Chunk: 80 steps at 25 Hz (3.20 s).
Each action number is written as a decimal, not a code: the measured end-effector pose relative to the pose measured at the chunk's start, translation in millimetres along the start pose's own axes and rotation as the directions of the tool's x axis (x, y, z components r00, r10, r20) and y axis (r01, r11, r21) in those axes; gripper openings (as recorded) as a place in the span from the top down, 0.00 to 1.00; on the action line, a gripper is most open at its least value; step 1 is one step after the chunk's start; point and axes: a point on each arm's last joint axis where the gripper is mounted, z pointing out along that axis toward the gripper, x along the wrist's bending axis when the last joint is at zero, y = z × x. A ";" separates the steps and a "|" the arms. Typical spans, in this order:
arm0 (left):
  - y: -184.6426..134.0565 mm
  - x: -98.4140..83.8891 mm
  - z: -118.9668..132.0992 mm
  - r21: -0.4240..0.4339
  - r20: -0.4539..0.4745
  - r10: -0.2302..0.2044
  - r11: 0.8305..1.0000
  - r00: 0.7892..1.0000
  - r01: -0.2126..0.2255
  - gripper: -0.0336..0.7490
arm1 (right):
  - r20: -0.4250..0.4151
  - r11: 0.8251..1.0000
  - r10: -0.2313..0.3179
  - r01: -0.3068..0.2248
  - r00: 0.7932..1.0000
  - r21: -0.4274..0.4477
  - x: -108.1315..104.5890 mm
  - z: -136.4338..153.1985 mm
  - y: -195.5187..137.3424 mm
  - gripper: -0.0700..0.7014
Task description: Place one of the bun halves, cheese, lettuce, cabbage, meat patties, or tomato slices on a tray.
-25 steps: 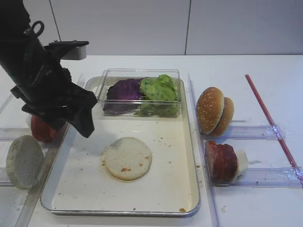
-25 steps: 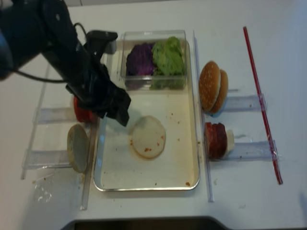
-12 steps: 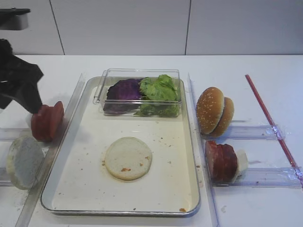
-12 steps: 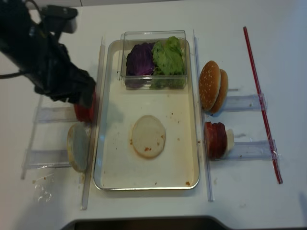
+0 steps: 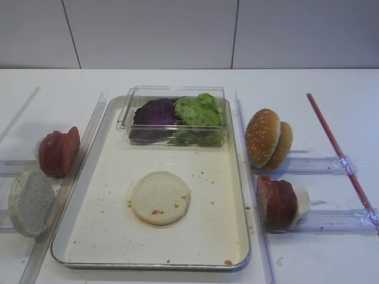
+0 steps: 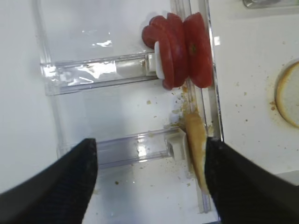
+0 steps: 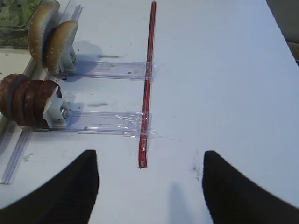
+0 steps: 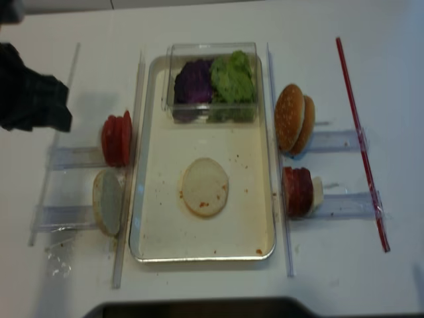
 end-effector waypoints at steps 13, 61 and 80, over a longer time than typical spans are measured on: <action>-63.8 -7.6 -18.2 -0.058 -0.012 -0.006 0.998 1.000 0.005 0.36 | 0.000 1.000 0.000 0.000 1.000 0.000 0.0 0.0 0.0 0.27; -242.9 -32.3 -9.1 -0.519 -0.094 -0.017 0.854 0.995 -0.035 0.36 | 0.000 1.000 0.000 0.000 1.000 0.000 0.0 0.0 0.0 0.27; -260.1 -34.8 -12.1 -0.601 -0.100 -0.034 0.799 0.994 -0.033 0.36 | 0.000 1.000 0.015 -0.015 1.000 -0.001 0.0 -0.1 -0.1 0.27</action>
